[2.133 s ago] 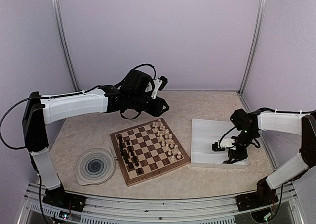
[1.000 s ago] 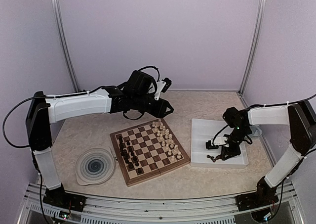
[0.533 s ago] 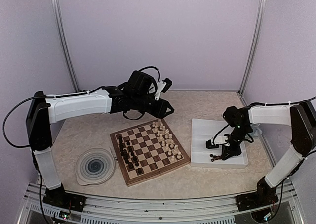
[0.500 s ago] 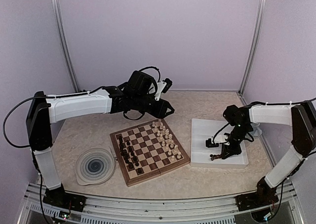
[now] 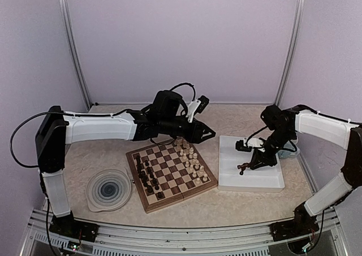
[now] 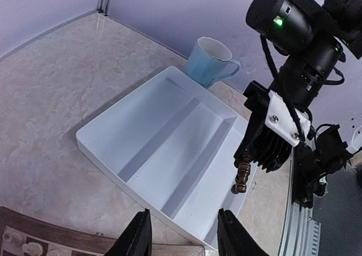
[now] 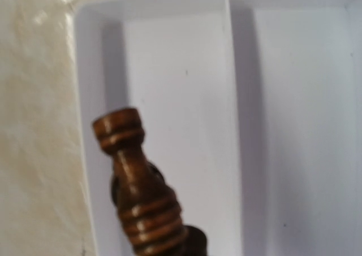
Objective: Set up the chess pieces on the board
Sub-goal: Pick up the chess pile from the storage box, then adjust the chess pile at the center of the board.
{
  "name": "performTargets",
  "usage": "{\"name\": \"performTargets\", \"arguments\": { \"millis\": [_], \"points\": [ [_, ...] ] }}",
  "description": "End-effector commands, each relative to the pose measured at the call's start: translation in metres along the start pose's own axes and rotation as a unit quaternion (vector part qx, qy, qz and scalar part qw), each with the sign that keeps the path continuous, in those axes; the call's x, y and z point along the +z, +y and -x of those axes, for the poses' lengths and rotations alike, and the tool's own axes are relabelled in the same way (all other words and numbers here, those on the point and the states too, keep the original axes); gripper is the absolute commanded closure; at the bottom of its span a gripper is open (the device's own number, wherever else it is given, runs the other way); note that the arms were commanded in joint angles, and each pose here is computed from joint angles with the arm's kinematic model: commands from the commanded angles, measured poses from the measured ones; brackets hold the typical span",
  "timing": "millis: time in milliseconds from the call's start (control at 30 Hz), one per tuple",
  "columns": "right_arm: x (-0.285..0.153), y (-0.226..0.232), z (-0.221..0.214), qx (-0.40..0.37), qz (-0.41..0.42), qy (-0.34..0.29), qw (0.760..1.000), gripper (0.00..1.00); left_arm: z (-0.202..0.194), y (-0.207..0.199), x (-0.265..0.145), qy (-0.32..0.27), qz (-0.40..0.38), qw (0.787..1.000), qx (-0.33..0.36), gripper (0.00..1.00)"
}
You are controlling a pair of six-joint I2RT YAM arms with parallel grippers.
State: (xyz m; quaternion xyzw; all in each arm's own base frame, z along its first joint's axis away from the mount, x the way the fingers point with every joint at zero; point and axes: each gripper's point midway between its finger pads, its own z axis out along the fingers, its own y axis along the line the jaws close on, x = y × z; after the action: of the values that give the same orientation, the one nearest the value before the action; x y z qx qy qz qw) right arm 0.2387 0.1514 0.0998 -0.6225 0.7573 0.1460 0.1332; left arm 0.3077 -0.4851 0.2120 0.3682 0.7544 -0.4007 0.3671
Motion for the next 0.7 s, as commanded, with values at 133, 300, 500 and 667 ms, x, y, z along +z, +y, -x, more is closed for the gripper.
{"name": "performTargets", "arguments": {
  "millis": [133,300,500,667],
  "points": [
    [-0.032,0.000,0.036,0.026,0.016,-0.106,0.994,0.92,-0.022,-0.051,0.024,-0.032,-0.137,0.990,-0.007,0.58],
    [-0.038,0.000,0.045,0.036,0.014,-0.133,0.990,0.92,-0.042,-0.075,0.046,-0.018,-0.161,0.987,0.015,0.56],
    [-0.044,0.003,0.050,0.039,0.016,-0.149,0.988,0.91,-0.049,-0.082,0.069,0.001,-0.157,0.987,0.035,0.57],
    [-0.046,0.006,0.050,0.041,0.014,-0.150,0.988,0.91,-0.051,-0.081,0.072,0.000,-0.156,0.987,0.033,0.58]
  ]
}}
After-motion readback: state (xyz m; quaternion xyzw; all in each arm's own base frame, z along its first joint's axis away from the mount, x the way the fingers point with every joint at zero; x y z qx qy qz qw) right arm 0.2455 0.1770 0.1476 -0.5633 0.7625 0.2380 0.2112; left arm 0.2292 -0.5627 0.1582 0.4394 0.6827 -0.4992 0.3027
